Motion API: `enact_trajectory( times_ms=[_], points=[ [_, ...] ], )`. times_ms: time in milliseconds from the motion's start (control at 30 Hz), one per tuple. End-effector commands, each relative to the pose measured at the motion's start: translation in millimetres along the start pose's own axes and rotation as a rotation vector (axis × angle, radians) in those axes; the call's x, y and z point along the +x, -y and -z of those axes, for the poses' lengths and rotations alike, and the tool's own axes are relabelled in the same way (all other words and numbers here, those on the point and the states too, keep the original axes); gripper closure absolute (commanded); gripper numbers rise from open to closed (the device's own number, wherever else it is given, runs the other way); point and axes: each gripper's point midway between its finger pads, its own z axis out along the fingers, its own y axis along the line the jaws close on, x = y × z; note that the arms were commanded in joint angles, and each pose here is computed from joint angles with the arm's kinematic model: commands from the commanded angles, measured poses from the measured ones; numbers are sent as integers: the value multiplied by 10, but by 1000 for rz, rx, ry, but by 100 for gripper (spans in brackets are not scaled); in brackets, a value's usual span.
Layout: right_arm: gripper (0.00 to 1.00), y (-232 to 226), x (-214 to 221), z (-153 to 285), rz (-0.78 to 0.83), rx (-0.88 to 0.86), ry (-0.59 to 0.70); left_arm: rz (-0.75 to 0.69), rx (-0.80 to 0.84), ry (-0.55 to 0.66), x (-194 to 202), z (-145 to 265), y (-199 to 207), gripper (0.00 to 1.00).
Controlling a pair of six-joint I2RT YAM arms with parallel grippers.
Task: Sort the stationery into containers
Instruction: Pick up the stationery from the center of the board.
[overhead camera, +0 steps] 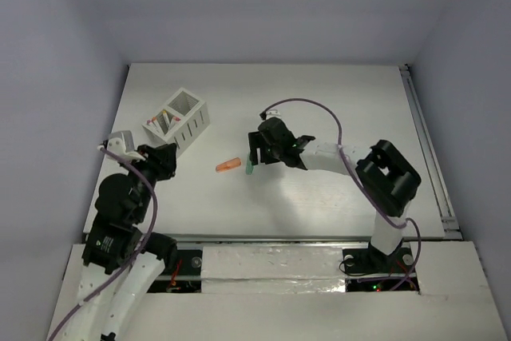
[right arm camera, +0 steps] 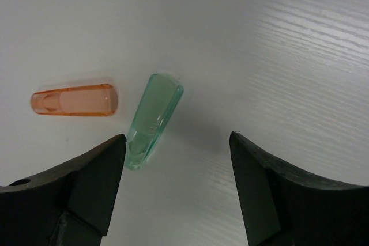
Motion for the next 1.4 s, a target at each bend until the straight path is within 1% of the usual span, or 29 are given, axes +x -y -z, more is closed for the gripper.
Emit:
enact_trajectory(
  times_ms=[0,33,67,100,133,367,433,467,500,600,667,700,767,800,967,1067,1133,1167,1233,1267,1300,1333,1367],
  points=[
    [24,-45,-41,-131,25,80,-8,37,108,29,-50,297,130,79],
    [26,-36,-40,-170,26,93,-12,49,114,48,-78,344,126,79],
    [26,-45,56,-240,34,104,-39,56,123,68,-96,387,123,78],
    [27,-82,-1,-267,28,102,-30,69,130,109,-161,471,110,78],
    [27,-77,4,-292,25,109,-33,78,127,121,-168,494,92,77],
    [30,-169,34,-464,23,131,-44,73,173,127,-133,524,141,75],
    [37,-85,98,-518,26,176,-60,72,181,127,-128,534,151,75],
    [41,-119,111,-524,32,179,-61,72,182,132,-140,543,152,75],
    [49,-97,137,-530,32,191,-70,77,179,145,-161,569,139,75],
    [63,-56,175,-552,25,219,-85,95,163,177,-225,641,96,76],
    [77,-66,133,-546,23,224,-78,107,158,190,-250,674,77,76],
    [88,-96,61,-522,19,223,-68,116,150,199,-261,684,58,76],
    [91,-139,-91,-454,13,218,-31,115,154,200,-264,674,68,76],
    [95,-183,-213,-419,13,208,2,111,158,210,-294,661,84,76],
    [97,-388,-744,-148,18,156,122,136,198,248,-425,647,192,75],
    [97,-601,-1104,76,15,66,220,141,209,255,-475,638,232,75],
    [97,-780,-1344,189,12,-4,283,124,189,249,-480,609,212,75],
    [97,-949,-1546,277,6,-66,328,110,187,247,-490,612,212,75],
    [97,-1132,-1774,347,14,-124,374,96,143,240,-478,581,138,75],
    [97,-1202,-1816,271,19,-139,380,88,128,239,-472,565,114,74],
    [97,-1381,-2085,393,8,-197,445,78,112,234,-459,546,87,74],
    [97,-1457,-2182,401,3,-219,471,72,101,234,-453,531,67,74],
    [97,-1514,-2203,294,4,-232,479,65,86,222,-391,490,31,74]
  ],
)
